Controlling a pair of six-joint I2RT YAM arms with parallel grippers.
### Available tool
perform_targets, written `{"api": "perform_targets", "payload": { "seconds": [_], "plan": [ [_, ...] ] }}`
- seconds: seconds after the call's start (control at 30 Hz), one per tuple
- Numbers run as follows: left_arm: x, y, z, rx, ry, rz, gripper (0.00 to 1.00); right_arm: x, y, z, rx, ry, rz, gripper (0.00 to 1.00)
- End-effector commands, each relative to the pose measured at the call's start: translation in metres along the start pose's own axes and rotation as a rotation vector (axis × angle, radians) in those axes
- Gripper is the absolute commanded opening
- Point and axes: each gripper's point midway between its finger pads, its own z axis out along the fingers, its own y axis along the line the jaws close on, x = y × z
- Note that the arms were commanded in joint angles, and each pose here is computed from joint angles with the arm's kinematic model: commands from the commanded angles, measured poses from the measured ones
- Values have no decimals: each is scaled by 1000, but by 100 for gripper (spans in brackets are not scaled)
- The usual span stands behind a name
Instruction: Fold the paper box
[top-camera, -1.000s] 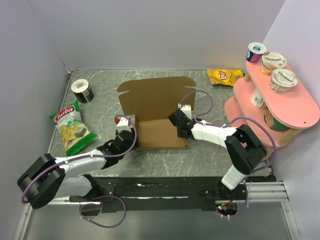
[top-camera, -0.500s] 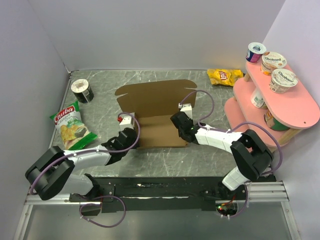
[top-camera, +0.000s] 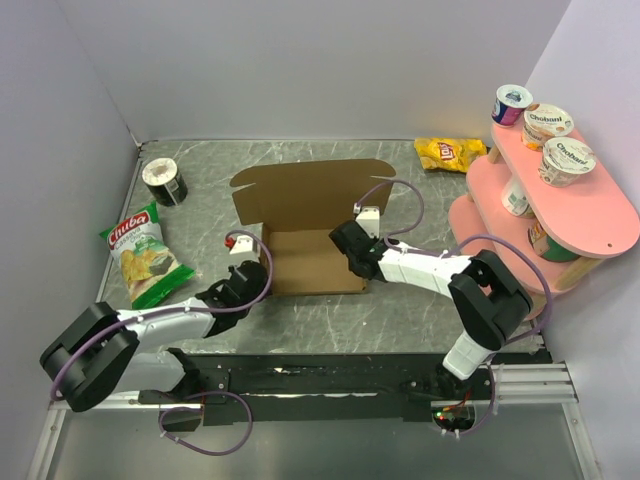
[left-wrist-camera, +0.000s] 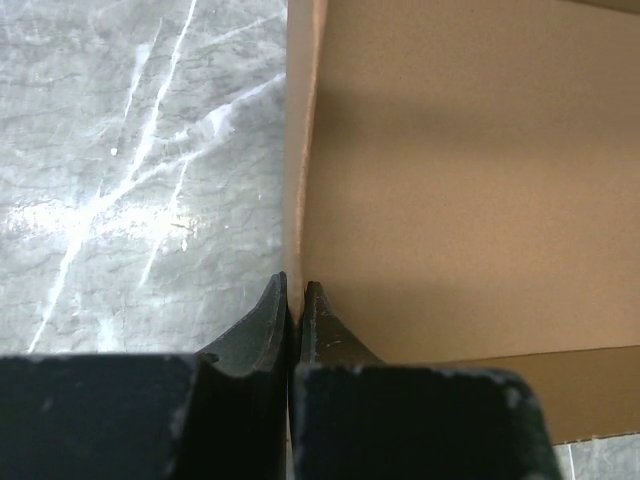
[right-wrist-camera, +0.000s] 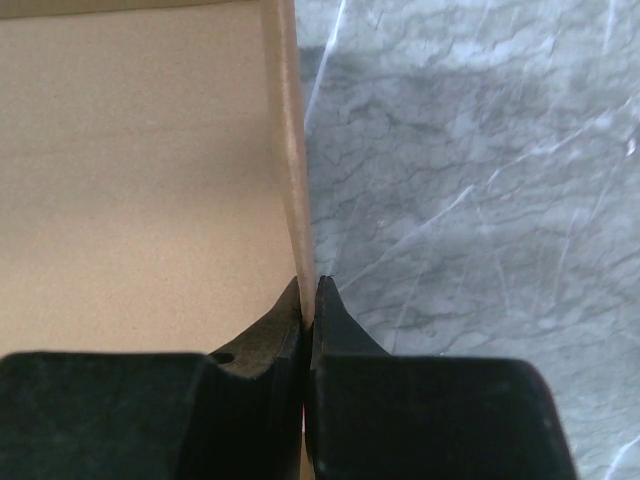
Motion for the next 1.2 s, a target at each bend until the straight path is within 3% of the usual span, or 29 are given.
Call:
{"api": "perform_targets", "payload": {
  "seconds": [0.0,0.17,0.23,0.3,0.33,0.43,0.63,0.73,0.83,0.87,0.93,0.97,1.13,1.17],
  "plan": [
    [-16,-7,-6,36,-57,-59,1,-5,-42,7,213,-30,-13,0],
    [-7,-13,2,28,0,-12,1,-7,-15,6,75,-2,-21,0],
    [-6,-8,5,-14,18,16,1,-9,-9,2,39,-2,-13,7],
    [-4,-2,8,-47,32,36,1,-9,-5,-4,-11,-2,-4,20],
    [-6,-4,8,-50,36,38,1,-9,-5,-6,-19,-5,5,38],
    [-9,-5,9,-52,36,45,2,-12,-8,-14,-39,-16,24,58],
    [-10,-6,11,-58,51,61,6,-29,-2,-33,-121,-59,40,76],
    [-9,-7,13,-66,67,75,10,-40,11,-48,-238,-94,27,79],
    [-12,-11,13,-58,74,83,27,-52,27,-67,-371,-131,8,81],
    [-13,-13,13,-55,73,82,41,-53,30,-70,-404,-144,10,81],
    [-17,-15,12,-53,71,87,57,-63,31,-85,-463,-191,18,82],
    [-19,-15,11,-56,67,89,70,-59,32,-89,-504,-189,9,84],
    [-31,-12,5,-77,52,117,98,-85,6,-108,-530,-270,39,85],
    [-34,-12,3,-79,47,119,96,-89,0,-109,-524,-279,54,85]
  ]
}}
